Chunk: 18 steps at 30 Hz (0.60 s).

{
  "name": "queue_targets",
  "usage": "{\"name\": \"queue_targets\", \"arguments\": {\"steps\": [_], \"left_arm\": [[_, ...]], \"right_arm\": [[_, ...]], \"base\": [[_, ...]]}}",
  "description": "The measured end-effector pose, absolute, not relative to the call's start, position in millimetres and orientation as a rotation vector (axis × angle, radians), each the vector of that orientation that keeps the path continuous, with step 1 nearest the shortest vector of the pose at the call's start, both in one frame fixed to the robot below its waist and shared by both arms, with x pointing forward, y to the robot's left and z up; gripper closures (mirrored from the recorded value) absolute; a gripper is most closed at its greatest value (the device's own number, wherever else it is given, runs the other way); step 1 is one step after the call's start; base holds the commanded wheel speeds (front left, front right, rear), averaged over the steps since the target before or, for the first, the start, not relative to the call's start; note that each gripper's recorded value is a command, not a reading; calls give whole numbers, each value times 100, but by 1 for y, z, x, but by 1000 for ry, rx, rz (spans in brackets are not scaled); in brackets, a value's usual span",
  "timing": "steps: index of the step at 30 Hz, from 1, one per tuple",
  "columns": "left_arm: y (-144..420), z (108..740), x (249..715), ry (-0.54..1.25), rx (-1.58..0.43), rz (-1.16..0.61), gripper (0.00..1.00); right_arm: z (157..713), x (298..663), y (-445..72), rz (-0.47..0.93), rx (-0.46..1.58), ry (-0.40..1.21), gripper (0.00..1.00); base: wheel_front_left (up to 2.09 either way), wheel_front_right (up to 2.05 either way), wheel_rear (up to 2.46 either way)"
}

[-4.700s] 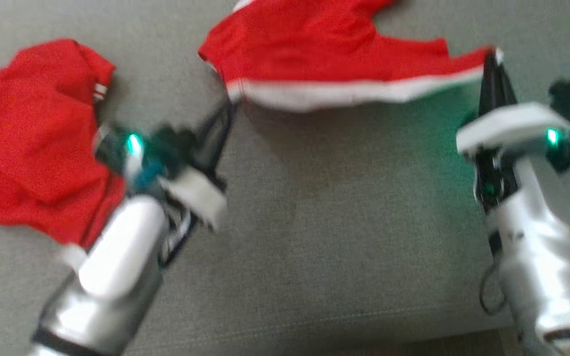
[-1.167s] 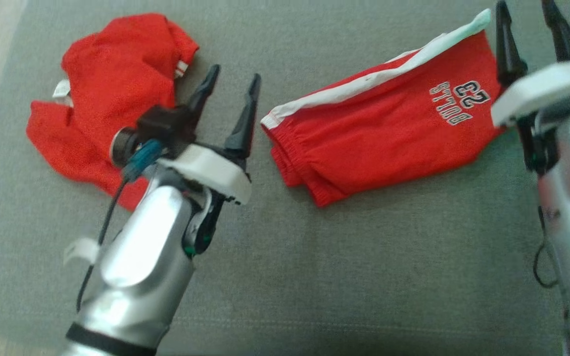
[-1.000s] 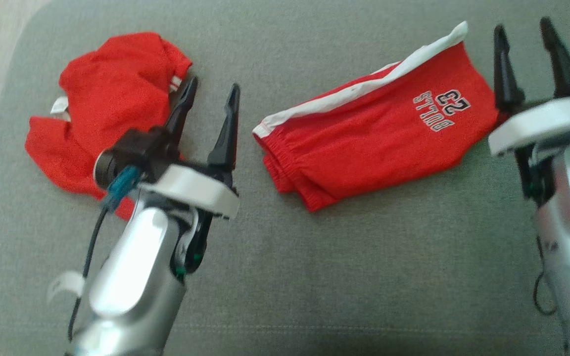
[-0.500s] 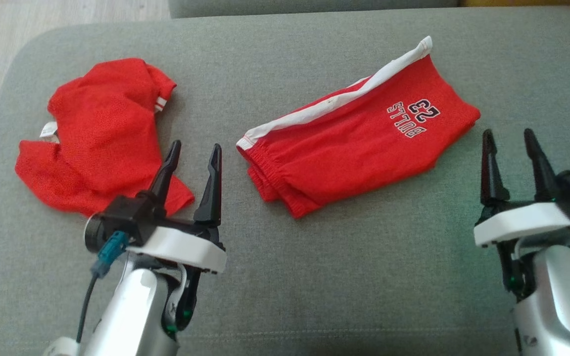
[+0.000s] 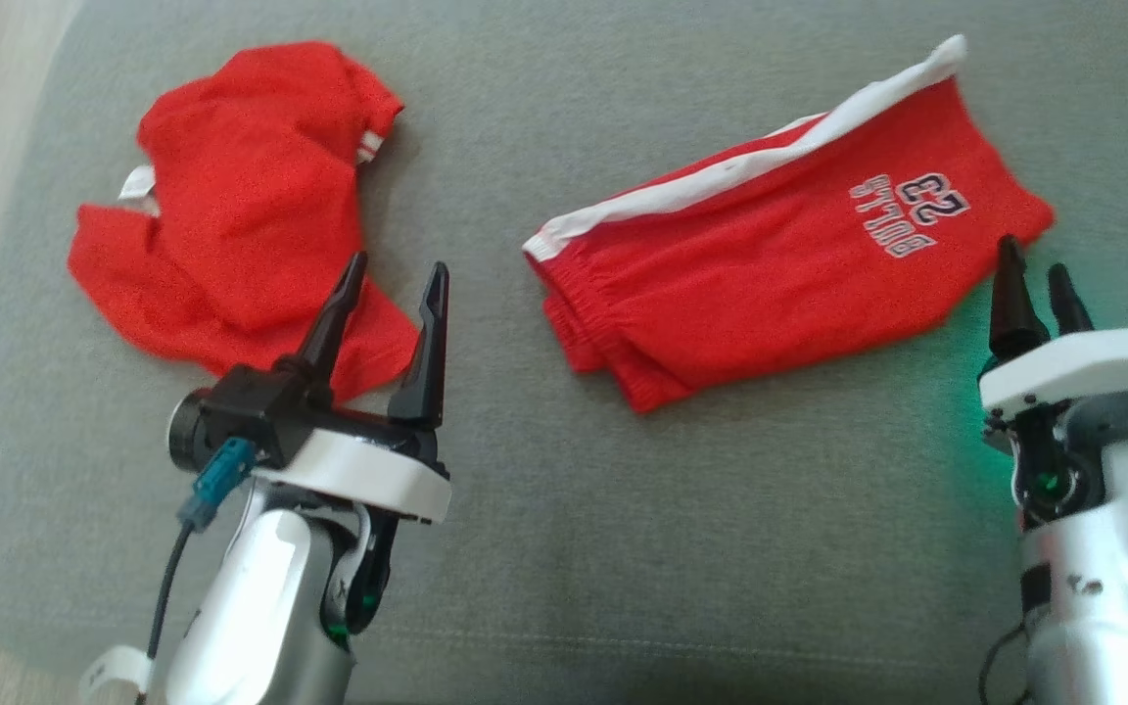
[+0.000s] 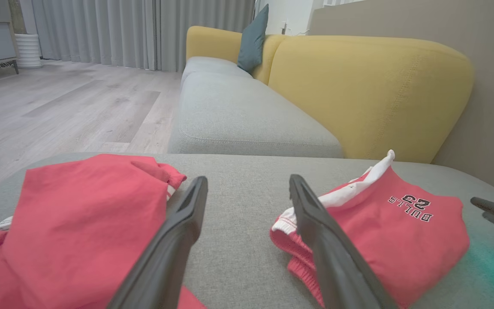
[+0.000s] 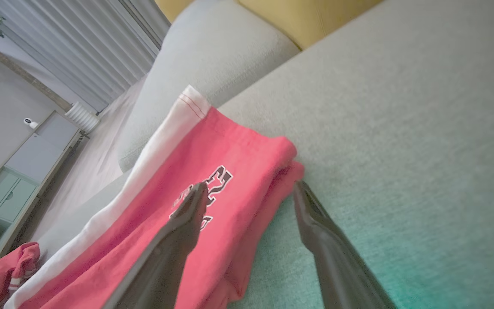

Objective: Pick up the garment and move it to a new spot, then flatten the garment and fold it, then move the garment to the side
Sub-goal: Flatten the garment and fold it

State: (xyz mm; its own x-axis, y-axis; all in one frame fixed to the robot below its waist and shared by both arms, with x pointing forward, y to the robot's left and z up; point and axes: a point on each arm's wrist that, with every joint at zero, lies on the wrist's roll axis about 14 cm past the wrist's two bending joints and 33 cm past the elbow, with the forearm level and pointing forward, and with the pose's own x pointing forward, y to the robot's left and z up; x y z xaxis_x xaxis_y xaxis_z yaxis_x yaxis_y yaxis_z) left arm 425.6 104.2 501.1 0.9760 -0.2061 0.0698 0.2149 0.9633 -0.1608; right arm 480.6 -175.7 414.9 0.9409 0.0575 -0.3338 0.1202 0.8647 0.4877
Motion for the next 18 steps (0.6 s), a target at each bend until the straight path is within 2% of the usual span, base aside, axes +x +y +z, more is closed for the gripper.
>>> {"name": "queue_targets", "arguments": {"steps": [6,16,18], "left_arm": [[121,497,429,-43,-156,-166,0],[130,487,429,-15,-164,-138,0],[131,488,430,-20,-161,-135,0]], "right_arm": [[374,491,-165,-85,632,493,0],[368,536,-151,-90,650,557,0],[369,541,-147,-81,636,558,100]], "base": [[0,0,0],[0,0,0],[0,0,0]]}}
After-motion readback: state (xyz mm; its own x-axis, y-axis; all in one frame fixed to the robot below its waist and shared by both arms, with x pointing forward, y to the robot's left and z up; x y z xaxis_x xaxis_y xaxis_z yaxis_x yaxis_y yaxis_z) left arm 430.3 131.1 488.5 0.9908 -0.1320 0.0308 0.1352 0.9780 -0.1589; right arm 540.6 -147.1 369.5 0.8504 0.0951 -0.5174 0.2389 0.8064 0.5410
